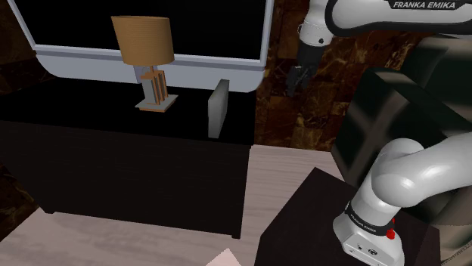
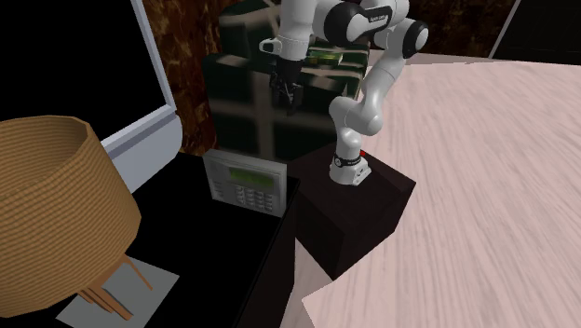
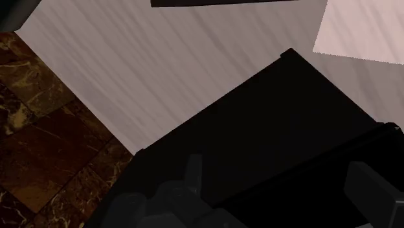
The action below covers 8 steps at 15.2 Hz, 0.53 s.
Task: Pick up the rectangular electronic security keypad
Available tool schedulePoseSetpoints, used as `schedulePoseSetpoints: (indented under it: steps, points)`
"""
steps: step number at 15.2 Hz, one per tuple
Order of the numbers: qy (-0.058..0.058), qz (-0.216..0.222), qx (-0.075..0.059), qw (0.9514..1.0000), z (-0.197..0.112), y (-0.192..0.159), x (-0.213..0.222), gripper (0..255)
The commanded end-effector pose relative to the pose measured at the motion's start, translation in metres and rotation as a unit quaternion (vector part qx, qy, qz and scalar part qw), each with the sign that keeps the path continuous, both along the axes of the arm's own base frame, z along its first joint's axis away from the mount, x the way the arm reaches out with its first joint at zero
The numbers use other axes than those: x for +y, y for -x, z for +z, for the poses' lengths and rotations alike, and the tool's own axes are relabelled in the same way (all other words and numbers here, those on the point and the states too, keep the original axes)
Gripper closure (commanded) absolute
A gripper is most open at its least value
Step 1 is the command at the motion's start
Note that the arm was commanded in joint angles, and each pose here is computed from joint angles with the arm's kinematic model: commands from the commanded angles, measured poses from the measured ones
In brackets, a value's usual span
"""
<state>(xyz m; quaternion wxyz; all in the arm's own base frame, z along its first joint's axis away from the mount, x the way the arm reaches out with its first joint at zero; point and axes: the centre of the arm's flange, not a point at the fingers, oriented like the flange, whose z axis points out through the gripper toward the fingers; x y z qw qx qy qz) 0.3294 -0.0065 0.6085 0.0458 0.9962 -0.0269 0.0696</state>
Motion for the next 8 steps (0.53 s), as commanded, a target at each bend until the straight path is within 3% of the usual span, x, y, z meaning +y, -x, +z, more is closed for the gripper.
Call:
schedulePoseSetpoints:
  steps: [1,4,8]
  points:
    - [0.0,0.0,0.0,1.0,0.0,0.0,0.0,0]
    - [-0.014,-0.056,0.003,0.9983,-0.002,-0.03,0.027,0]
    - [-0.032,-0.13,0.006,0.9909,-0.003,-0.074,0.057,0]
